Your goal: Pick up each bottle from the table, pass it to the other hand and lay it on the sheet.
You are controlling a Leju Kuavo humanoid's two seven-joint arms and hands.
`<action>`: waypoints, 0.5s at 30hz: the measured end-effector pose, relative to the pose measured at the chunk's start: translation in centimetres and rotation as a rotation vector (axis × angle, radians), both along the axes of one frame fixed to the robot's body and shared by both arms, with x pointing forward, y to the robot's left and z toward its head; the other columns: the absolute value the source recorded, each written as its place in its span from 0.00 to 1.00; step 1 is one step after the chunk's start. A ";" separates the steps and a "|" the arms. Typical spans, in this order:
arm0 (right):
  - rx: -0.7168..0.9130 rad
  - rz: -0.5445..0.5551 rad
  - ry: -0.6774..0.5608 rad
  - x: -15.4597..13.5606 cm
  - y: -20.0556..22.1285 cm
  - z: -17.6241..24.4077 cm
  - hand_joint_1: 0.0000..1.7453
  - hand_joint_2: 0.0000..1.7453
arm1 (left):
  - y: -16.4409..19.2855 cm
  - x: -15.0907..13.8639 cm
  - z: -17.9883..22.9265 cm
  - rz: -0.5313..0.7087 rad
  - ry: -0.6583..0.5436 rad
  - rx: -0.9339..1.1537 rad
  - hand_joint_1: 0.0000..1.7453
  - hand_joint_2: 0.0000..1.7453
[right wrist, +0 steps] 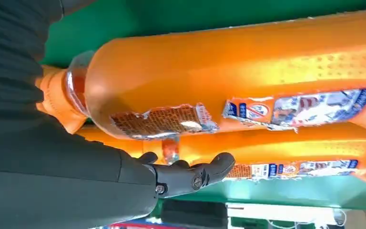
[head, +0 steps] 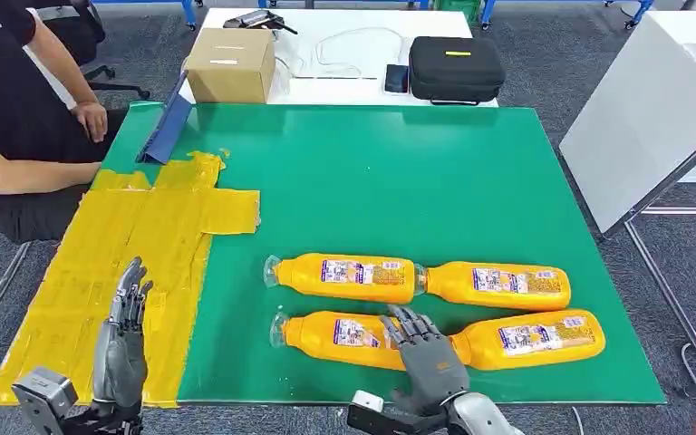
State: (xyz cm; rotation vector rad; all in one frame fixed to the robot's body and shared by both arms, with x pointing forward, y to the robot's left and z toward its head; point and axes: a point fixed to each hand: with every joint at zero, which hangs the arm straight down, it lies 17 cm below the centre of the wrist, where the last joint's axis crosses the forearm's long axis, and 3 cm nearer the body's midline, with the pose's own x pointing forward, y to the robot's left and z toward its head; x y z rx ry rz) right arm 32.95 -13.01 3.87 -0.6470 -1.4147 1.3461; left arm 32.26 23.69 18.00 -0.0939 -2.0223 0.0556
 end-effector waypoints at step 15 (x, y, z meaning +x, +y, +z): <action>-0.087 -0.001 0.081 0.3 -1.2 -2.3 0.00 1.00 | 0.4 -0.3 -0.2 0.002 0.010 -0.013 0.00 0.00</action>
